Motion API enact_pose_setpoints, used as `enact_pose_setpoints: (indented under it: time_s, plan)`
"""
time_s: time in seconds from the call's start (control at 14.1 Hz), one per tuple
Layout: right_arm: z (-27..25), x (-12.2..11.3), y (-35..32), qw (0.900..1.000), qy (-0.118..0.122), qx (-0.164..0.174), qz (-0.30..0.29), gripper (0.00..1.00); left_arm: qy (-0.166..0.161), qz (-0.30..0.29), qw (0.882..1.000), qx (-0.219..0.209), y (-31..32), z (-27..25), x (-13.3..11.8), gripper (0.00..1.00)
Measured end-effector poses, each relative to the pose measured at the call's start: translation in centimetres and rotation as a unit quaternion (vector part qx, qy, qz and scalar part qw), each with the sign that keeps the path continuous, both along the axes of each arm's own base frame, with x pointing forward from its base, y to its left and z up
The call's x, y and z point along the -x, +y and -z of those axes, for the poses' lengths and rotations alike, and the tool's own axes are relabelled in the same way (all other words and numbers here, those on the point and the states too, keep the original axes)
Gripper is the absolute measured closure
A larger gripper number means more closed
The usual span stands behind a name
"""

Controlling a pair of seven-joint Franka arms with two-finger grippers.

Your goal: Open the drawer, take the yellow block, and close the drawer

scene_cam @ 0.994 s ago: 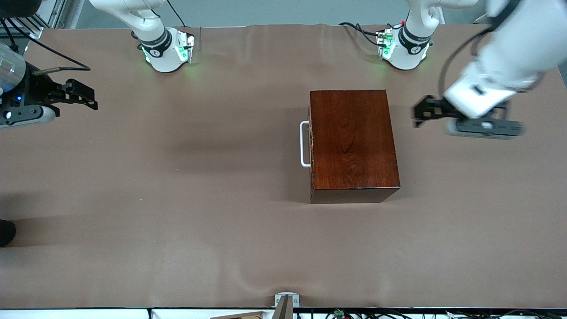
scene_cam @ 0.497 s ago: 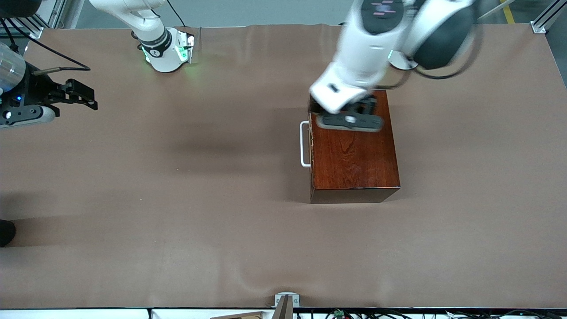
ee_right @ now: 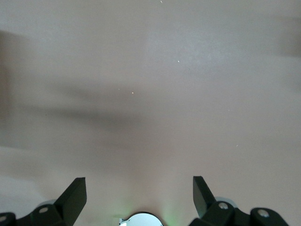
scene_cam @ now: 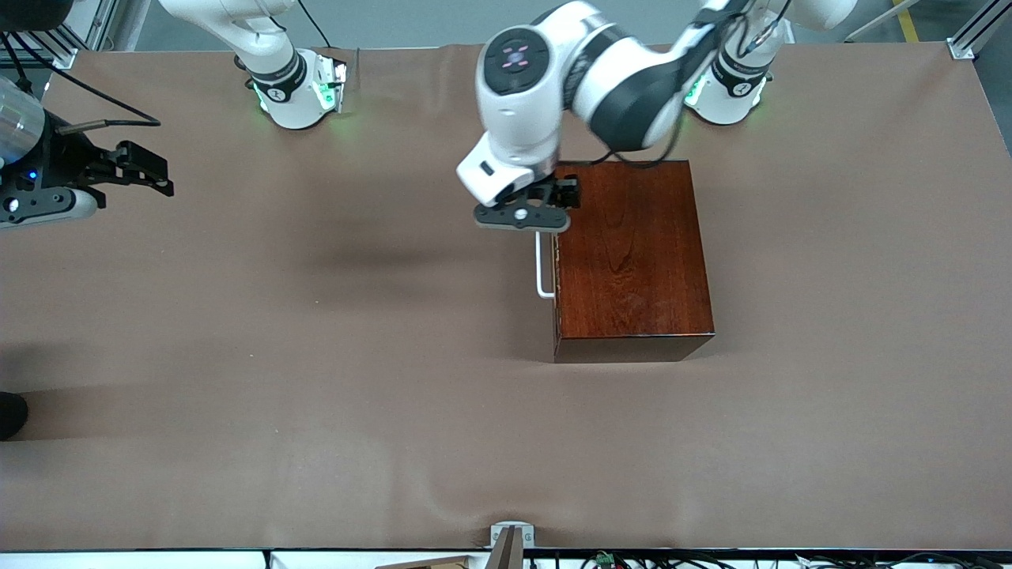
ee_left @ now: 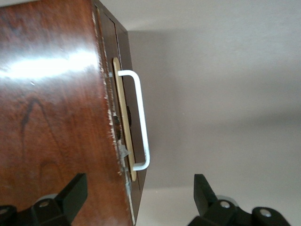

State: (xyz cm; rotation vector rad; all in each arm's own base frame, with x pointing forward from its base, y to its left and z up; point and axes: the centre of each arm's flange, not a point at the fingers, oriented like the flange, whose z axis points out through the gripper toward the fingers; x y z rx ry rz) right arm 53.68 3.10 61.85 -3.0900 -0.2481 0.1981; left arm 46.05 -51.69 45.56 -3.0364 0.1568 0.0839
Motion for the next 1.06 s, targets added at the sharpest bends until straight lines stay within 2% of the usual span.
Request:
enact_pose_setpoints:
  time_s: [0.14, 0.28, 0.57, 0.78, 1.06]
  plan:
    - [0.0, 0.0, 0.0, 1.000, 0.000, 0.000, 0.000, 0.00, -0.005, -0.003, 1.000, -0.020, -2.1, 2.0, 1.9, 0.00]
    - [0.1, -0.1, 0.0, 1.000, 0.001, 0.000, 0.000, 0.00, -0.005, -0.001, 0.999, -0.032, -3.0, 3.4, 2.5, 0.00]
    - [0.3, -0.2, 0.0, 1.000, 0.002, 0.000, 0.000, 0.00, 0.006, -0.005, 0.999, -0.053, -2.9, 7.1, 1.6, 0.00]
    - [0.3, -0.2, 0.0, 1.000, 0.002, 0.000, 0.000, 0.00, 0.002, -0.001, 0.997, -0.075, -2.8, 10.1, 1.0, 0.00]
    - [0.3, -0.2, 0.0, 1.000, 0.002, 0.000, 0.000, 0.00, -0.002, 0.004, 0.997, -0.074, -3.3, 12.6, 0.6, 0.00]
